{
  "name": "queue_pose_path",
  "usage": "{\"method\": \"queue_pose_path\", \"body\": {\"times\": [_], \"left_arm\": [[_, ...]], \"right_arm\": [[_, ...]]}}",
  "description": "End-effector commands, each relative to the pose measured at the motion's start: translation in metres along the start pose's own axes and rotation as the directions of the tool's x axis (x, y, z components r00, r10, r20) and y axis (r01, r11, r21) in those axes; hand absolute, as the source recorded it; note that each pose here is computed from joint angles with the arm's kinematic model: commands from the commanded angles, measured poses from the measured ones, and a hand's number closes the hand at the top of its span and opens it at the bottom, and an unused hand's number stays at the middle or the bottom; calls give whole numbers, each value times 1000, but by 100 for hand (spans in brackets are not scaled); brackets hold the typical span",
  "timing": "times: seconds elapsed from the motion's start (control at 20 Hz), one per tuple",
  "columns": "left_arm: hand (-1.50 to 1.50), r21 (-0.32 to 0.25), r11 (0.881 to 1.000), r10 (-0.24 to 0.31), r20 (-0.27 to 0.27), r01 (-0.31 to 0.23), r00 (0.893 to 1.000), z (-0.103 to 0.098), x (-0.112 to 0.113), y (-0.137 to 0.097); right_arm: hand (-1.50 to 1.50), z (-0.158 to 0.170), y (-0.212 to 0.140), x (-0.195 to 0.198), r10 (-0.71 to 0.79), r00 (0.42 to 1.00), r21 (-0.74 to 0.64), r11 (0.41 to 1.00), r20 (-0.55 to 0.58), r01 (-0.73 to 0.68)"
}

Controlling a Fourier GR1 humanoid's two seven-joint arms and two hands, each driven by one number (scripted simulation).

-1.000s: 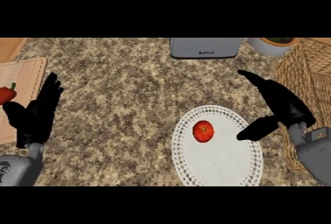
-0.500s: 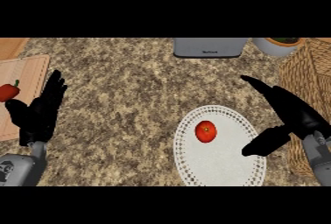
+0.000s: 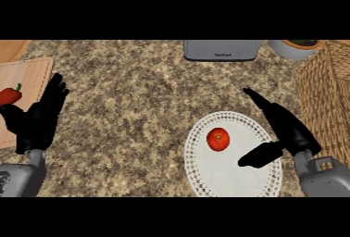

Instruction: Pick the tomato from the placemat and place it in the basket

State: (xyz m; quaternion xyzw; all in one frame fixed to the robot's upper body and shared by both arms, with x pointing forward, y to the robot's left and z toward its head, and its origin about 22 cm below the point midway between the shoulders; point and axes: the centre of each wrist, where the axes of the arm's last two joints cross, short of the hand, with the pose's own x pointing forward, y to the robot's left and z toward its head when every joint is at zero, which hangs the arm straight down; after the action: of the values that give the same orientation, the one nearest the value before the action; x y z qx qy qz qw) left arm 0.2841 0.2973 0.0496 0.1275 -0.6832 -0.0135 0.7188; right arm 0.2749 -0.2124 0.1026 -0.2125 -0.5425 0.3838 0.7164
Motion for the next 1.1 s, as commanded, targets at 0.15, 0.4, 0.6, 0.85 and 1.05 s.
{"method": "queue_pose_path", "body": {"times": [0.15,0.4,0.6,0.85,1.05], "left_arm": [[0,13,1000,6,3,-6,1000,8,9,-14],[0,10,1000,8,-6,-7,1000,4,-6,-6],[0,7,1000,18,-7,-18,1000,-7,2,-4],[0,20,1000,4,-4,-4,1000,9,7,4],[0,6,1000,-4,-4,4,1000,8,2,-14]], "right_arm": [[-150,3,37,-42,4,999,-15,1000,48,-3],[-150,-20,59,-30,-2,998,-46,999,60,4],[-150,-8,66,-36,13,997,-77,997,70,-8],[-150,1,56,-38,-17,995,-54,998,94,22],[-150,-23,96,-38,-4,996,-68,998,88,10]]}}
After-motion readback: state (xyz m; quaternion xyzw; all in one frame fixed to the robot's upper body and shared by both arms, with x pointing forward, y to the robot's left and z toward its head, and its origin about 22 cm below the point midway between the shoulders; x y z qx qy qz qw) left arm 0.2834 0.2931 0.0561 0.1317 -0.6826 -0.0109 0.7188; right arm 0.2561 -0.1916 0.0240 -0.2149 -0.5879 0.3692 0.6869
